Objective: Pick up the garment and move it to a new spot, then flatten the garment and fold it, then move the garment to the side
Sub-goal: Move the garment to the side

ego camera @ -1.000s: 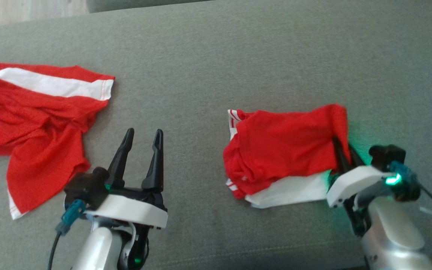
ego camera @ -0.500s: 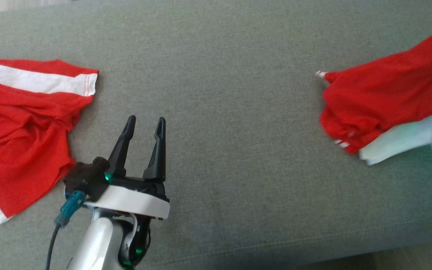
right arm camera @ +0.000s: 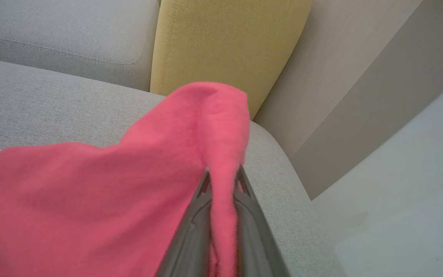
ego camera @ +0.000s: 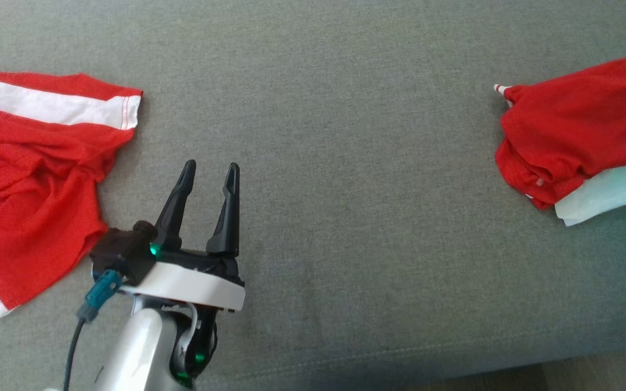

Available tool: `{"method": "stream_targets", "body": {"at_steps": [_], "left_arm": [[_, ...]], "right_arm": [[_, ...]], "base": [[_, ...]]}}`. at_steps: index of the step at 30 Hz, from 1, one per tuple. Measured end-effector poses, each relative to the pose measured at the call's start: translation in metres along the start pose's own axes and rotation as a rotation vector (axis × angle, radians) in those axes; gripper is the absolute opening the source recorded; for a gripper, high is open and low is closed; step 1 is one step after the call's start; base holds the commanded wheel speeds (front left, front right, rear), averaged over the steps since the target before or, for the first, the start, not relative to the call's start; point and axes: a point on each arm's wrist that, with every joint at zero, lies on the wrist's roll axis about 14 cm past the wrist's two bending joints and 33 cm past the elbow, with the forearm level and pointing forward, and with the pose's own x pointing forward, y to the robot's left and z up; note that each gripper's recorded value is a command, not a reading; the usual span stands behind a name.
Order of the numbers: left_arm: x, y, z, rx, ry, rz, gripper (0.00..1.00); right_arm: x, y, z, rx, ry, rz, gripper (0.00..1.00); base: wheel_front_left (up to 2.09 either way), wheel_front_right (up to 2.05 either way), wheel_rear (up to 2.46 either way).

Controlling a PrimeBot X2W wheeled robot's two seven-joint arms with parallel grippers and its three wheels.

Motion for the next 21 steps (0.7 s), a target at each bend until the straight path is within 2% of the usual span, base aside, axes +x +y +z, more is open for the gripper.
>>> {"method": "stream_targets", "body": {"at_steps": [4,5,6,7,16,21], "left_arm": [[0.0,0.001,-0.003,0.0,0.009,0.002,1.0],[0.0,0.0,-0.003,0.0,0.01,0.001,1.0],[0.0,0.0,-0.003,0.001,0.01,0.0,1.0],[0.0,-0.001,-0.003,0.001,0.01,-0.001,1.0],[-0.006,-0.009,0.014,0.019,-0.028,-0.015,1.0],[-0.014,-0.013,0.029,0.021,-0.066,-0.015,1.0]], "right_arm": [[-0.001,-0.001,0.0,0.007,-0.002,-0.004,0.0],[-0.002,-0.002,0.001,0.012,-0.003,-0.006,0.31],[-0.002,-0.002,0.001,0.016,-0.006,-0.008,0.81],[-0.003,-0.002,0.003,0.027,-0.012,-0.009,1.0],[-0.013,0.005,0.042,0.089,-0.117,0.002,1.0],[-0.024,0.033,0.082,0.148,-0.234,0.06,1.0]], "base": [[0.0,0.0,0.0],[0.0,0.0,0.0],[0.0,0.0,0.0],[0.0,0.0,0.0],[0.0,0.0,0.0],[0.0,0.0,0.0]]}}
